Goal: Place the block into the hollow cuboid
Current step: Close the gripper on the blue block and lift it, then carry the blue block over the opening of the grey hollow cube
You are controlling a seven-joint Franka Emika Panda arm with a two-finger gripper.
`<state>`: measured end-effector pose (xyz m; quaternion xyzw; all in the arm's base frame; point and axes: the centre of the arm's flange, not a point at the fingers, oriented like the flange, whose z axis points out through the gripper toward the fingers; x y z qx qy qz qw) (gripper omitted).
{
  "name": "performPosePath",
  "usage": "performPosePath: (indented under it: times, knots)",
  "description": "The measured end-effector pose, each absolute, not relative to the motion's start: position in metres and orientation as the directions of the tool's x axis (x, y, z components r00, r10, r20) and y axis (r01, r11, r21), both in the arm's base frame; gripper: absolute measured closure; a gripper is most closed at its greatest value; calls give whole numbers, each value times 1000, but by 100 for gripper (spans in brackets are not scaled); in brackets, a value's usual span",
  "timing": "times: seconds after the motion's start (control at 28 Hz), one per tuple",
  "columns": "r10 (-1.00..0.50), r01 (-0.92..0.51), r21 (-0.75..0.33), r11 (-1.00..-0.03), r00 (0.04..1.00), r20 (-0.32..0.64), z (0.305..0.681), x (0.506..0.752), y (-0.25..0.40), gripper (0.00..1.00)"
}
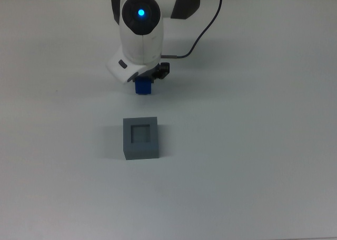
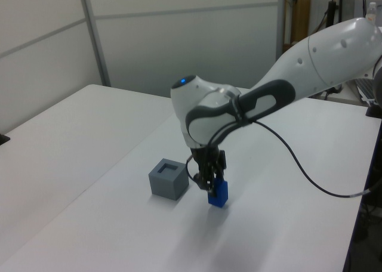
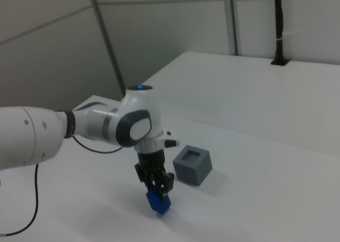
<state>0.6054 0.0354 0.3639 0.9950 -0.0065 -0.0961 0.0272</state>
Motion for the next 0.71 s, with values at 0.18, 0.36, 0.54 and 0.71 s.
performPosePath:
  times: [0.18, 0.36, 0.54, 0.71]
  knots:
    - [20, 29, 47, -998, 982, -185, 416, 616, 35, 49]
    - [60, 61, 15, -998, 993, -100, 469, 631, 30, 49]
    - [66, 67, 10, -998, 997, -42, 493, 645, 23, 49]
    - [63, 63, 10, -998, 998, -1, 500, 670, 22, 49]
